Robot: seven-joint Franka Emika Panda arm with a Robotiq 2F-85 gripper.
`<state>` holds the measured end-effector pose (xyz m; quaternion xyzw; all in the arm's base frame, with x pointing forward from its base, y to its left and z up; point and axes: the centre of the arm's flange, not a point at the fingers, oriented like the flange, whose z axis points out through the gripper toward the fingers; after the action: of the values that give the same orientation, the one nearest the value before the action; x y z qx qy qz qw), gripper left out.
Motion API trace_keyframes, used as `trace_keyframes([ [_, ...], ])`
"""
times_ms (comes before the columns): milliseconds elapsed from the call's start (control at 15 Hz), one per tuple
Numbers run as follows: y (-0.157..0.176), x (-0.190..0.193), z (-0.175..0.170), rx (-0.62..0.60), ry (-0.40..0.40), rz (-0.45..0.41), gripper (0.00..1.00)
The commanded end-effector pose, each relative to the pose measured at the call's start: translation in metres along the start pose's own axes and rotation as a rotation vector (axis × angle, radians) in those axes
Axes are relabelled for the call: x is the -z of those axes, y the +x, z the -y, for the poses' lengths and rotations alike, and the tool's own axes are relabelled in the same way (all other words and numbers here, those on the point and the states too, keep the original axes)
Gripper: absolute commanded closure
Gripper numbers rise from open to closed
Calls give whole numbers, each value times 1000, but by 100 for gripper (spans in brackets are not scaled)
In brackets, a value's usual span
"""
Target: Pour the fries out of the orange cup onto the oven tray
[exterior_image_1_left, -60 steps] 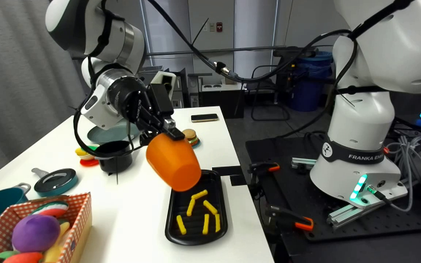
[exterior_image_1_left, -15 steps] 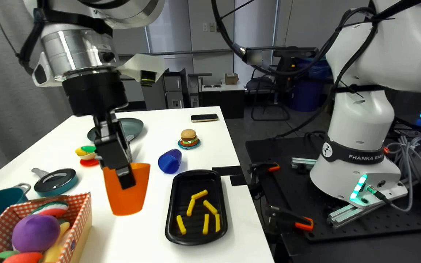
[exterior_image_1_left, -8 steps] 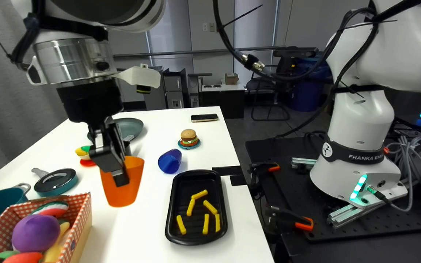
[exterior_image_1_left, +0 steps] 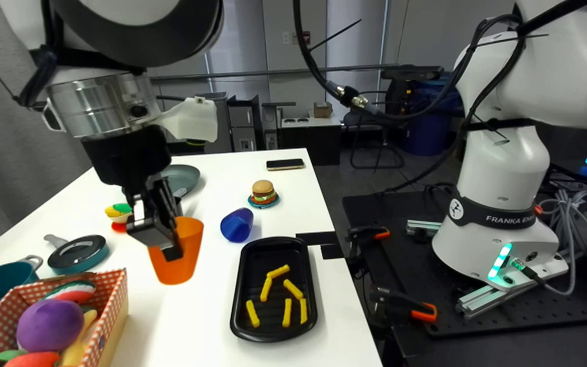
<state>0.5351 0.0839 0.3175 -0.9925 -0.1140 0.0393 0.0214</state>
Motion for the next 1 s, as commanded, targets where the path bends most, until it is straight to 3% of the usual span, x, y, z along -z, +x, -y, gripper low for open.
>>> trace_keyframes([
  [0,20,-6,-3,-42,-34,-3,99],
  [933,58,-32,-39,-134,-21,9,99],
])
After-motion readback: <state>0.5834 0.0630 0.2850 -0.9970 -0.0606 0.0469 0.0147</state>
